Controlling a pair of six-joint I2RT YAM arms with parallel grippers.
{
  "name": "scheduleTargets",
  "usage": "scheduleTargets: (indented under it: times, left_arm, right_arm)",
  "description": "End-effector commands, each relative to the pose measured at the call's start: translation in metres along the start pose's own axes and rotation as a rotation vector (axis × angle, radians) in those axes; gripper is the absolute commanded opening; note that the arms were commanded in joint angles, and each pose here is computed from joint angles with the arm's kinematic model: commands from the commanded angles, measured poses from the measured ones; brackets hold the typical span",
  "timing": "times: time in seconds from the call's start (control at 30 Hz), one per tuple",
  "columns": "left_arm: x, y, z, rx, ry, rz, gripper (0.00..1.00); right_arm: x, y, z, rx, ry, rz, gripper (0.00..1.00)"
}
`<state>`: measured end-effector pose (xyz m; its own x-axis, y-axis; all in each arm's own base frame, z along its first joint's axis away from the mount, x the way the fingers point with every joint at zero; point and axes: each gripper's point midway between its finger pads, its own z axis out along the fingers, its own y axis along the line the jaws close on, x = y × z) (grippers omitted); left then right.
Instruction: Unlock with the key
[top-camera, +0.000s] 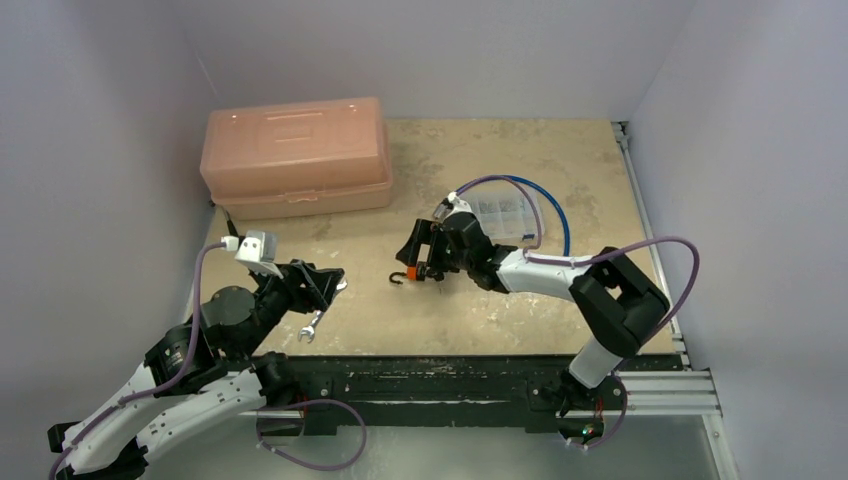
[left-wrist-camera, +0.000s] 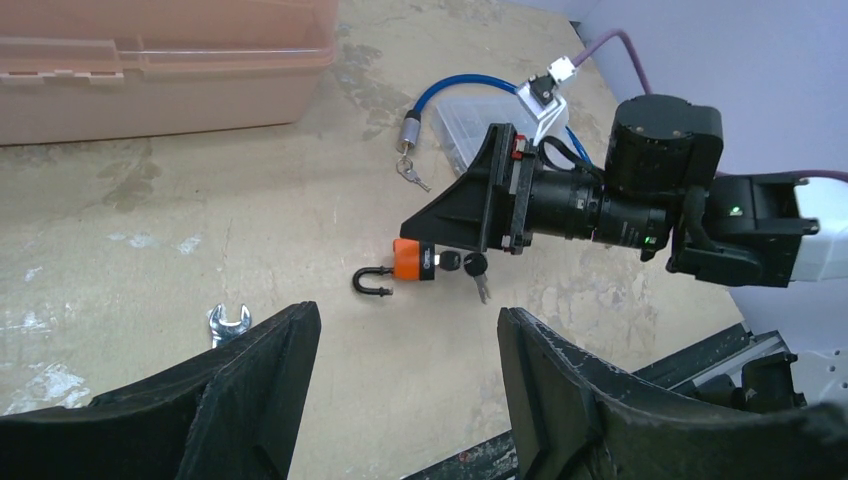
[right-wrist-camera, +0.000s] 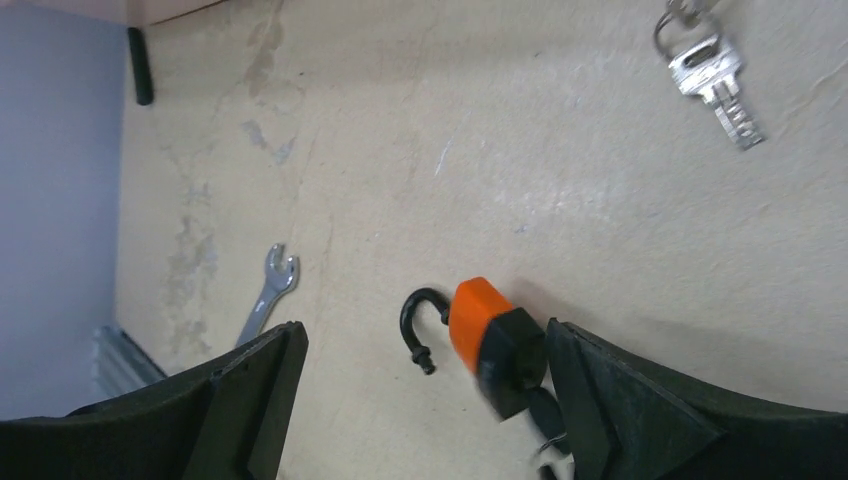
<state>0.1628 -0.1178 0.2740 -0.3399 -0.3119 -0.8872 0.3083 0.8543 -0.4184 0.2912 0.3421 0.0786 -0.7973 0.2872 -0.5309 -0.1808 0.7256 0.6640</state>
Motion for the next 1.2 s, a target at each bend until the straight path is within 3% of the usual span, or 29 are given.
scheduleTargets:
  times: [0.0,0.2,0.4,0.67,0.8,0.9,1.17]
  left_arm:
    - [-0.006,0.0,0.001,-0.001,-0.026,0.016,0.69]
    - [-0.006,0.0,0.001,-0.003,-0.027,0.016,0.69]
    - [-0.006,0.0,0.002,-0.003,-0.027,0.016,0.69]
    - [-0.007,0.001,0.0,0.001,-0.03,0.015,0.69]
    - [-0.007,0.0,0.0,0.006,-0.035,0.017,0.71]
    - [-0.006,-0.001,0.002,0.012,-0.036,0.018,0.83]
    - [-0.007,-0.004,0.009,0.002,-0.033,0.044,0.94]
  right_arm:
    - [-0.03,-0.008,-0.016,0.17,-0.057,-0.164,0.99]
    - [-0.049,-0.02,-0.039,0.311,-0.094,-0.231,0.99]
    - [-0.044,0.009,-0.043,0.242,-0.092,-0.295,0.89]
    - [-0.04,0.04,-0.051,0.201,-0.091,-0.338,0.91]
    - [-0.063,0.076,-0.089,0.126,-0.145,-0.368,0.96]
    - [-0.082,0.096,-0.125,0.063,-0.207,-0.381,0.99]
    - [-0.113,0.089,-0.213,0.04,-0.423,-0.286,0.99]
